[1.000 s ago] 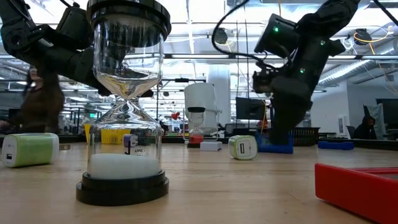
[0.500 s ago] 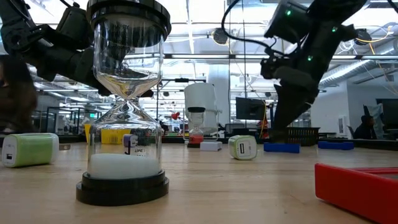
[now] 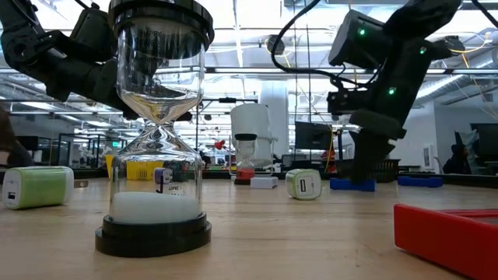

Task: Pick & Place Office items
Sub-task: Put the blue timer into the black bin

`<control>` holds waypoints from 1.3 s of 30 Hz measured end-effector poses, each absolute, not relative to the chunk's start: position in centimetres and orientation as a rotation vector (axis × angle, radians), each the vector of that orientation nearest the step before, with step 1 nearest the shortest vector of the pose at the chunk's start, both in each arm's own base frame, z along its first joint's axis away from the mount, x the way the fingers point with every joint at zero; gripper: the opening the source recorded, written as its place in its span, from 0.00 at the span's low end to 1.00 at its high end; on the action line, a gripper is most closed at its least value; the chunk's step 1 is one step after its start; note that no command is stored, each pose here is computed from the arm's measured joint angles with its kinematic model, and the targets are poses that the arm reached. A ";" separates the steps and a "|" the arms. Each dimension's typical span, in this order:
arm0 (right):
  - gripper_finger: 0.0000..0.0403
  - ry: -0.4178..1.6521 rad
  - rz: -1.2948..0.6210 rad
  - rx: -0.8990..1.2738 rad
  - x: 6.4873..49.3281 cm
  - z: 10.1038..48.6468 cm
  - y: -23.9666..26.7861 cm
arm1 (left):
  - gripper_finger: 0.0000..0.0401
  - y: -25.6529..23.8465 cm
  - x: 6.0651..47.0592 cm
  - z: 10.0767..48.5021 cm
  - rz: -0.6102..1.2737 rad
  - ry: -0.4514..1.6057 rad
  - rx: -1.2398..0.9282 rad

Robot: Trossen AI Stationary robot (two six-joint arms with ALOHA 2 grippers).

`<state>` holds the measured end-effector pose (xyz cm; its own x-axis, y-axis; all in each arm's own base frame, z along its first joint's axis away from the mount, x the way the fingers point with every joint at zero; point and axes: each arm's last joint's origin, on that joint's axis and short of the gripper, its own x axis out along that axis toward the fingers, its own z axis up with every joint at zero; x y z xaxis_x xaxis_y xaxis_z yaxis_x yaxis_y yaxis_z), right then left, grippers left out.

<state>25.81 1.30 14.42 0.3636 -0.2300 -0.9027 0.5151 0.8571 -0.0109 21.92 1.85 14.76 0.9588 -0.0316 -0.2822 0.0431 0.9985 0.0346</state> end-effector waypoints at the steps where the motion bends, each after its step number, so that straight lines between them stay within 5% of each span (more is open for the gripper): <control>1: 0.64 1.103 -0.485 0.293 25.8 14.4 1.3 | 0.13 1.9 21.9 14.8 -0.038 0.285 0.041; 9: 0.51 1.112 -0.457 0.348 25.8 14.4 1.5 | 0.13 1.9 21.9 14.8 -0.038 0.285 0.040; 22: 0.60 1.105 -0.459 0.344 25.9 14.4 1.5 | 0.13 1.9 21.9 14.8 -0.038 0.285 0.040; 39: 0.48 1.095 -0.474 0.352 24.8 12.8 0.9 | 0.13 1.9 21.9 14.8 -0.038 0.286 0.040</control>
